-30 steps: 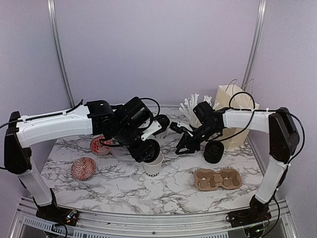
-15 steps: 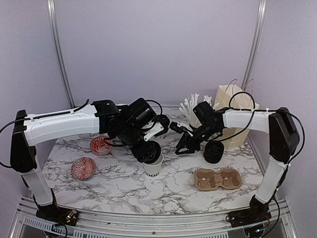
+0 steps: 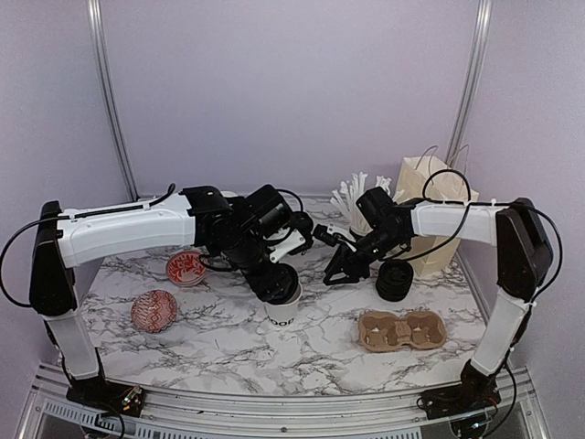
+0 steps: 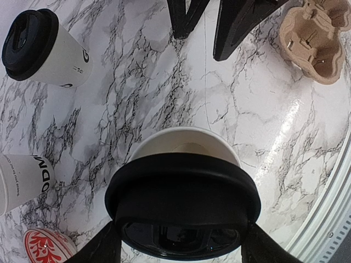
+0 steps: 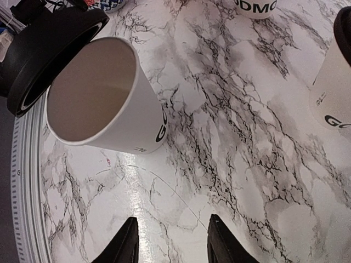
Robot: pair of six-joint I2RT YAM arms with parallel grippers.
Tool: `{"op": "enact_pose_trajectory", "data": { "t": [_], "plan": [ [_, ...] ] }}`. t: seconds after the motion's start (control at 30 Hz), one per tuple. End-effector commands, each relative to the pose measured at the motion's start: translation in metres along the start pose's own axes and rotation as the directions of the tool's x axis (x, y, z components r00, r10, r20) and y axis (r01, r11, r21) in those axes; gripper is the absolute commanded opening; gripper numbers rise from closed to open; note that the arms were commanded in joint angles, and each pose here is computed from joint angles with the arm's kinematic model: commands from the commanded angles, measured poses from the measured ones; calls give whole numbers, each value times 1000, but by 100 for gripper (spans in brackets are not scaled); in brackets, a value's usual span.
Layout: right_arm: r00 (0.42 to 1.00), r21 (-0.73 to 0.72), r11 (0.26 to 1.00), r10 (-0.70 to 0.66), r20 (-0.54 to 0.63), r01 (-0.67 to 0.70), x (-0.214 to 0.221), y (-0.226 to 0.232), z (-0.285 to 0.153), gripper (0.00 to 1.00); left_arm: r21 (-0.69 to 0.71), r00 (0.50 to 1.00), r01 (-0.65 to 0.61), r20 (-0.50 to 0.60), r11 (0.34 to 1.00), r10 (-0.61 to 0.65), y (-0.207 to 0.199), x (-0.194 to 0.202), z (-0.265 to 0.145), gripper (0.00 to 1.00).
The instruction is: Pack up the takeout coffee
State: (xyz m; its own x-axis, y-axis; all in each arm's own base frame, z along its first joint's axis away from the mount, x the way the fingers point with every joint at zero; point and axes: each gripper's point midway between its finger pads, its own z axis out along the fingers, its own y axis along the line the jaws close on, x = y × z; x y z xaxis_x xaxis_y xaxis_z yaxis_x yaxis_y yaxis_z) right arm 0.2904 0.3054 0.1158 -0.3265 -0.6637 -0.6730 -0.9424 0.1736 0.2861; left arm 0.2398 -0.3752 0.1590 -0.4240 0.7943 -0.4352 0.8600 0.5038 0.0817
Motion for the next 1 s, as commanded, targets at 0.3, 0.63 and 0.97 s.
{"op": "enact_pose_trajectory", "data": {
  "t": [0.3, 0.63, 0.97],
  "plan": [
    [1000, -15, 1000, -21, 16, 21, -8, 10, -7, 42, 9, 1000, -1, -27, 1000, 1, 0, -6, 11, 82],
    [1000, -10, 1000, -16, 23, 16, -13, 15, -14, 43, -29, 1000, 26, 17, 999, -26, 8, -15, -3, 87],
    [983, -153, 979, 153, 104, -136, -45, 33, -23, 44, 21, 909, 383, 169, 923, -381, 44, -13, -37, 84]
  ]
}}
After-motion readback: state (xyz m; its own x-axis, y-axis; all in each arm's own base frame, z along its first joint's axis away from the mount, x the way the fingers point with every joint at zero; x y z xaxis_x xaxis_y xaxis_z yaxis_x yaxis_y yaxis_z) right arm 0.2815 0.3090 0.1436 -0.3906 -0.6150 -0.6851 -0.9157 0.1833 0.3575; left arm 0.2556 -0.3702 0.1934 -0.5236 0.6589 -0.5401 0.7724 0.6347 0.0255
